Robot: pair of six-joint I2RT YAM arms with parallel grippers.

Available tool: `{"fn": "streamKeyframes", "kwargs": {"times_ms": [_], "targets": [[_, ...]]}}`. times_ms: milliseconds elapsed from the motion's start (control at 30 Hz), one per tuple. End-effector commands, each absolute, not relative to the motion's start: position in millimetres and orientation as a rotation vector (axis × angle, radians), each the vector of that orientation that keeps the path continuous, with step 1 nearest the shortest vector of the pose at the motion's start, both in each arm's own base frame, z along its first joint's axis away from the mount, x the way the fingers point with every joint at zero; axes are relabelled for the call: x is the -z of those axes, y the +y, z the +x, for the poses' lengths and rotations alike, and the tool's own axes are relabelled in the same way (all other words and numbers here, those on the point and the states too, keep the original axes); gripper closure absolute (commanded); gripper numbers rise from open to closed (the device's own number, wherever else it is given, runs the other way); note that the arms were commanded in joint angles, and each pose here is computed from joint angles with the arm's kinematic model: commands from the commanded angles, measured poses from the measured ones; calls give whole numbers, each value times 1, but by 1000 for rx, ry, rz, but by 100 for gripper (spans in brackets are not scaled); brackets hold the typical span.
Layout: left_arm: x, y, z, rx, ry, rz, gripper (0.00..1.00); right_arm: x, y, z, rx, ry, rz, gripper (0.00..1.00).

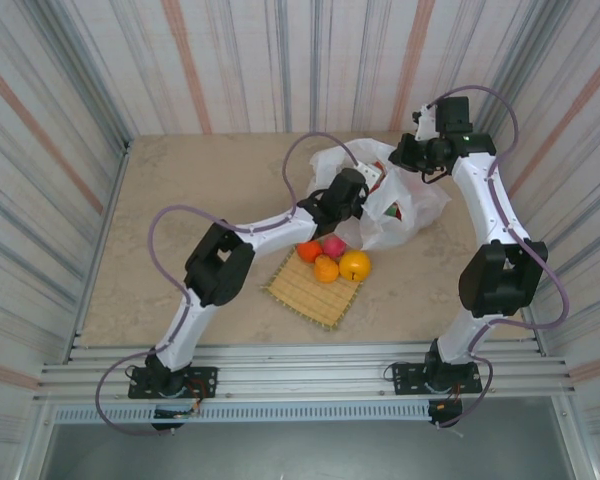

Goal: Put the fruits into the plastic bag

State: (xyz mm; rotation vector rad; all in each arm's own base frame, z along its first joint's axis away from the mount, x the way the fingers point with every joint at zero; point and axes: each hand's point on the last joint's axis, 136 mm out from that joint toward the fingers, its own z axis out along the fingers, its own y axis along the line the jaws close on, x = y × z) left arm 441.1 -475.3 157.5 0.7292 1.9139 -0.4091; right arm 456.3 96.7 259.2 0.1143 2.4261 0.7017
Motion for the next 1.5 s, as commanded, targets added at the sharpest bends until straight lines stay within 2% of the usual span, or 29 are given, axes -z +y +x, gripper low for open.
{"fn": "streamKeyframes", "kwargs": {"times_ms": [0,300,600,767,900,1000,1200,1467], "targets": [[-176,-465,427,401,1888,714,23,-271,94,462,-717,2399,144,100],[-187,-419,384,387,1954,710,24,-269,92,457,-704,2408,132,100],[-201,-374,326,517,2042,697,23,-261,90,457,-710,2414,134,100],[-191,-335,300,520,2141,644,22,-256,90,458,-718,2423,134,100],[-172,-291,301,485,2270,517,21,-255,91,459,-721,2421,129,100],[-163,-276,303,566,2328,434,21,-255,92,459,-725,2421,127,100],[-156,-290,302,627,2361,458,17,-253,92,458,-725,2427,123,100],[-128,-301,326,617,2439,386,15,-253,93,457,-730,2425,119,100]]}}
